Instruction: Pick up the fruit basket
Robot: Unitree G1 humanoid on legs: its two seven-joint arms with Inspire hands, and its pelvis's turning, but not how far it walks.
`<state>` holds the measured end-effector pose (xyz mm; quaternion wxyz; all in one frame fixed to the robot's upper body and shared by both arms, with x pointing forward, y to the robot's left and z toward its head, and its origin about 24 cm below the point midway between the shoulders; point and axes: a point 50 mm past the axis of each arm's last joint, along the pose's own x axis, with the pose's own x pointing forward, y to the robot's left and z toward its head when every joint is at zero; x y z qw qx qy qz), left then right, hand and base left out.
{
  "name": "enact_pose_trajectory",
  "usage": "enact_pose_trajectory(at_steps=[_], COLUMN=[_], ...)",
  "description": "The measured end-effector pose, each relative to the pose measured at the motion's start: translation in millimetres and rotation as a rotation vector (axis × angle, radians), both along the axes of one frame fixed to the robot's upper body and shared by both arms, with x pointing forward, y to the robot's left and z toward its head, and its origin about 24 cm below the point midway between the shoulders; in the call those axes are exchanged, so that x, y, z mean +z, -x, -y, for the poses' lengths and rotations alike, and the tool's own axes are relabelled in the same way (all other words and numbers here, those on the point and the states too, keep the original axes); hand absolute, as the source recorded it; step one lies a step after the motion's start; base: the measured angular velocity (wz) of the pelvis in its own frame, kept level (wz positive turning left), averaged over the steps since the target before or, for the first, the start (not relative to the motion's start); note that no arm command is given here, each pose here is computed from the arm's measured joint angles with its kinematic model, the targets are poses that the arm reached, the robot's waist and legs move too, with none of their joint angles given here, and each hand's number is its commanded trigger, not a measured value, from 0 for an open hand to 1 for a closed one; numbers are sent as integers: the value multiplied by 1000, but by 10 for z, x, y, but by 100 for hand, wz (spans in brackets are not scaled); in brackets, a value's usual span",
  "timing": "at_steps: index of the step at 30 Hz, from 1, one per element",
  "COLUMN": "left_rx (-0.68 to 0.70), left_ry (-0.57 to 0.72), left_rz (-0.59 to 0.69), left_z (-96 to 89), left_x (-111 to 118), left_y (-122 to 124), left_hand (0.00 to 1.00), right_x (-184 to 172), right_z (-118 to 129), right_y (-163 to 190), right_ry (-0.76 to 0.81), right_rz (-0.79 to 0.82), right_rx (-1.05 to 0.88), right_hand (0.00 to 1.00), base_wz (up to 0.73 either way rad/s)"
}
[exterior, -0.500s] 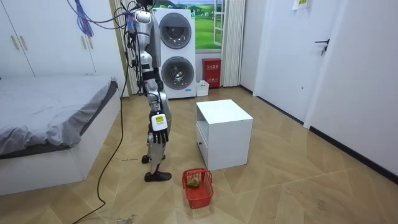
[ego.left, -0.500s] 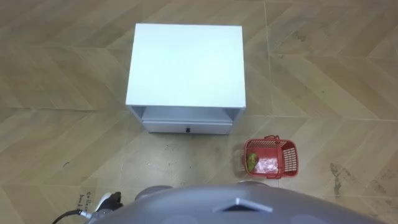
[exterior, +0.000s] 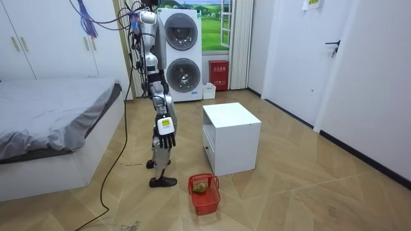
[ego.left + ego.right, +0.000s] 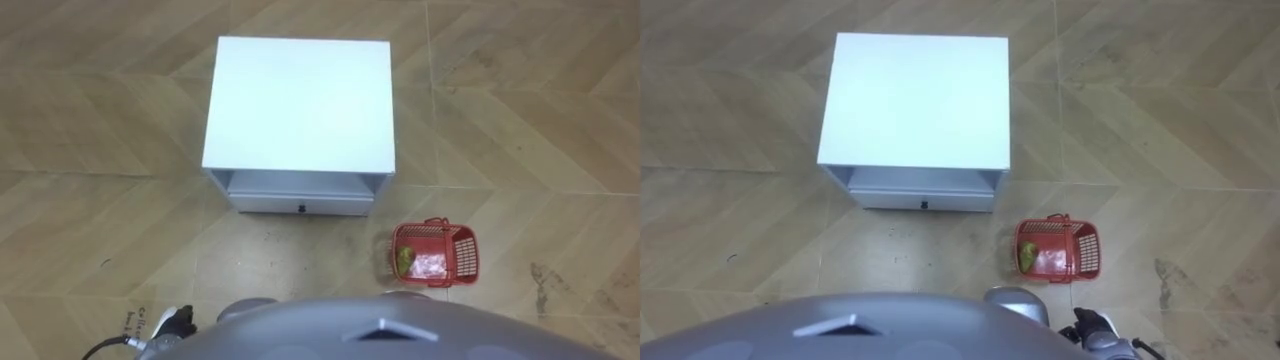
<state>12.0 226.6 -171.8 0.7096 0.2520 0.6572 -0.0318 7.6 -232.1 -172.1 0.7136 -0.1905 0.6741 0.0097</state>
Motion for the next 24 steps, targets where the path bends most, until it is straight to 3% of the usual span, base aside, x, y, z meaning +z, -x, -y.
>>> enact_pose_trajectory(at_steps=[24], left_rx=[3], left_ry=[2], left_rz=[-12], left_z=[0], left_x=[-2], left_y=[31], left_hand=[0], right_x=[0], right_z=[1], right_y=[-15], right_ry=[0], right_rz=[5], right_rx=[-9], right_hand=[0], base_wz=[0])
